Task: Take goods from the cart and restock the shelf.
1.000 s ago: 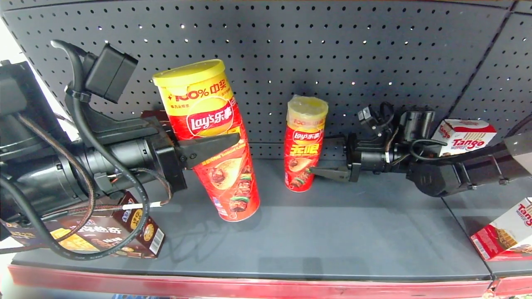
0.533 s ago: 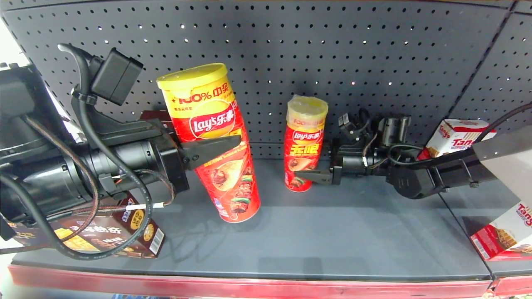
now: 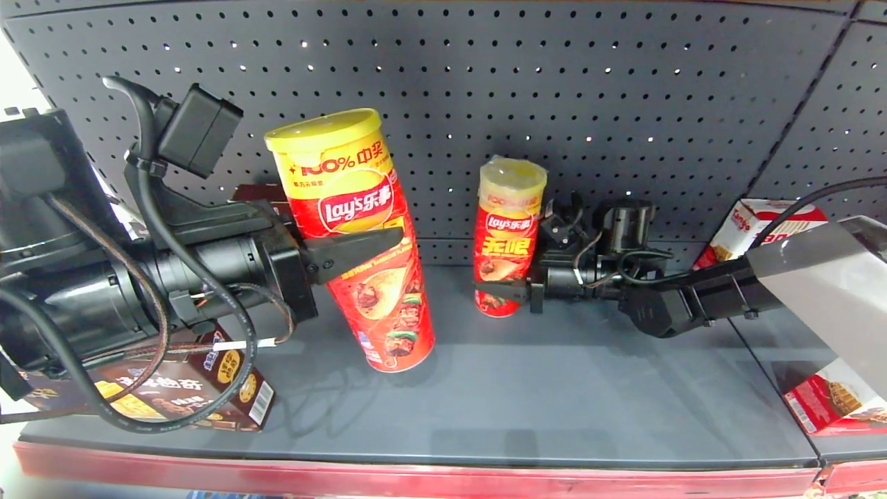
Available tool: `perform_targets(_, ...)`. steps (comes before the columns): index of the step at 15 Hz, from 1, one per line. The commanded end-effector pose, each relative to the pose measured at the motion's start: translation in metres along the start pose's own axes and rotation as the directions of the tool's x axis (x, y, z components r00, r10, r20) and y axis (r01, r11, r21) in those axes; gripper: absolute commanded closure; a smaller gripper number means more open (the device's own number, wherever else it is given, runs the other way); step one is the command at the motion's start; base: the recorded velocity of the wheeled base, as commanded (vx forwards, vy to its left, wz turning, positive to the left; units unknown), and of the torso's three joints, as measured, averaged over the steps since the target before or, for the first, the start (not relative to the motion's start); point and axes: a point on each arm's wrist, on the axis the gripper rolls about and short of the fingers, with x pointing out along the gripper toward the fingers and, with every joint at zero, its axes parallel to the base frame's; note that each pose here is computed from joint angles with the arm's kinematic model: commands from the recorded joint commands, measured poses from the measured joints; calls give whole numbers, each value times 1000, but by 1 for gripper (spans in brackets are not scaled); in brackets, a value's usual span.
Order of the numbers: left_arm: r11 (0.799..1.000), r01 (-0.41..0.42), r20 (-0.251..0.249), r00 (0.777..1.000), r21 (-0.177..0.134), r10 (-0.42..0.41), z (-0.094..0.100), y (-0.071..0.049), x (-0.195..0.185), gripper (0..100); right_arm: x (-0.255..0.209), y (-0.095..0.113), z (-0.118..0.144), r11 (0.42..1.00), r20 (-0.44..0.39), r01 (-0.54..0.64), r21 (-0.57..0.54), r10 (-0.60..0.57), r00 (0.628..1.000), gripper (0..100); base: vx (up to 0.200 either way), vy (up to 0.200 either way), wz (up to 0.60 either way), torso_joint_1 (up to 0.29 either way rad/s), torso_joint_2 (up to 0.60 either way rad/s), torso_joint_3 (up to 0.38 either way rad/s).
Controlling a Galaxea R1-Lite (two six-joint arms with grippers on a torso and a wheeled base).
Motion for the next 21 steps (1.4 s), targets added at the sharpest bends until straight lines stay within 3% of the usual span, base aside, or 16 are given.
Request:
perform_targets(1, 1000, 0, -2, 1000, -1, 0, -1, 0, 1, 100, 0, 1, 3, 1000, 2, 3, -3, -3, 1000, 100, 0, 0, 0, 0, 0, 0)
perform_targets(5, 1000, -1, -2, 1000, -1, 1, -1, 1, 0, 100, -4, 7, 11, 1000, 7, 0, -8, 0, 1000, 100, 0, 0, 0, 0, 0, 0)
perform_targets(8, 1000, -3, -6, 1000, -4, 3, -2, 0, -1, 100, -15, 28, 38, 999, 31, -22, -35, 23, 999, 100, 0, 0, 0, 0, 0, 0)
perform_targets(11, 999, -34, -7, 999, -3, 34, -6, 4, -10, 100, -32, 55, 48, 998, 27, -47, -35, 47, 999, 100, 0, 0, 0, 0, 0, 0)
perform_targets(14, 999, -33, -4, 999, -3, 33, -5, 2, -14, 100, -43, 87, 30, 994, 74, -56, -93, 63, 995, 100, 0, 0, 0, 0, 0, 0)
perform_targets(17, 999, -34, -7, 999, -5, 34, -6, 2, -14, 100, -56, 119, 1, 995, 52, -81, -62, 84, 995, 100, 0, 0, 0, 0, 0, 0)
perform_targets(21, 999, -35, -9, 999, -6, 35, -6, 2, -14, 100, -67, 134, -9, 996, 27, -86, -32, 87, 996, 100, 0, 0, 0, 0, 0, 0)
